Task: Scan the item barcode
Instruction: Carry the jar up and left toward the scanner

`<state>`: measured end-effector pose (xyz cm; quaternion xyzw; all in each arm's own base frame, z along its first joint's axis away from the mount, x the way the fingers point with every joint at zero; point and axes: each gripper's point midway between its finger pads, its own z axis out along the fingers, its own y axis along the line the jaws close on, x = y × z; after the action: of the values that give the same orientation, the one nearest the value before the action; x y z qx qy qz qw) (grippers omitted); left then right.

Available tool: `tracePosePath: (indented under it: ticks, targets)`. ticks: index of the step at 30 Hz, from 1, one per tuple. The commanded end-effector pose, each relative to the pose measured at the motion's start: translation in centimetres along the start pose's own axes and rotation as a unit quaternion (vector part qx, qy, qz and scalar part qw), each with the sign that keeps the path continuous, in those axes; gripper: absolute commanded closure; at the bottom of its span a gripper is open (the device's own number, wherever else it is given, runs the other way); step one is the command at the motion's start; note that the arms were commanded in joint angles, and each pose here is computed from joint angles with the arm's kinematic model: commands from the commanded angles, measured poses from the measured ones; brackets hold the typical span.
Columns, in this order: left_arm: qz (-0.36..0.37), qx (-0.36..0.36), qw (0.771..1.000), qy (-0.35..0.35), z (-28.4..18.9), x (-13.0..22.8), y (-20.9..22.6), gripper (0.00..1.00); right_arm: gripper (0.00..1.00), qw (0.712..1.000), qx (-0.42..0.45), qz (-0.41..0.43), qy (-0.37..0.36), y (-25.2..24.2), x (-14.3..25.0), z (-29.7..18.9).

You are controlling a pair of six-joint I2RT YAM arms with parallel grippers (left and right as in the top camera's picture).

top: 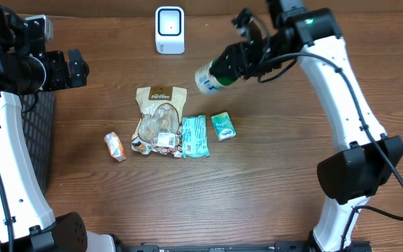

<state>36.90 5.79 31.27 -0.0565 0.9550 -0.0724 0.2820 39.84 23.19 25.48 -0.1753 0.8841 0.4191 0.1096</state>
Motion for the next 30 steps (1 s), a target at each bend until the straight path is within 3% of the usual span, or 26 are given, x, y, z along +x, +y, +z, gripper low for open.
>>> tracePosePath:
  ticks: [1,7,30]
  targets:
    - [0.011,0.004,1.0,-0.004,-0.1,-0.3,-0.2,0.01,0.56,0.987,-0.158,0.013,-0.026,5.1,-0.9,-3.5]
    - [0.011,0.004,1.0,-0.004,-0.1,-0.3,-0.2,0.01,0.62,0.971,-0.235,0.028,-0.034,6.5,-0.9,-5.8]
    - [0.011,0.004,1.0,-0.004,-0.1,-0.3,-0.2,0.0,0.63,0.983,-0.184,-0.007,0.002,5.2,2.5,-5.1]
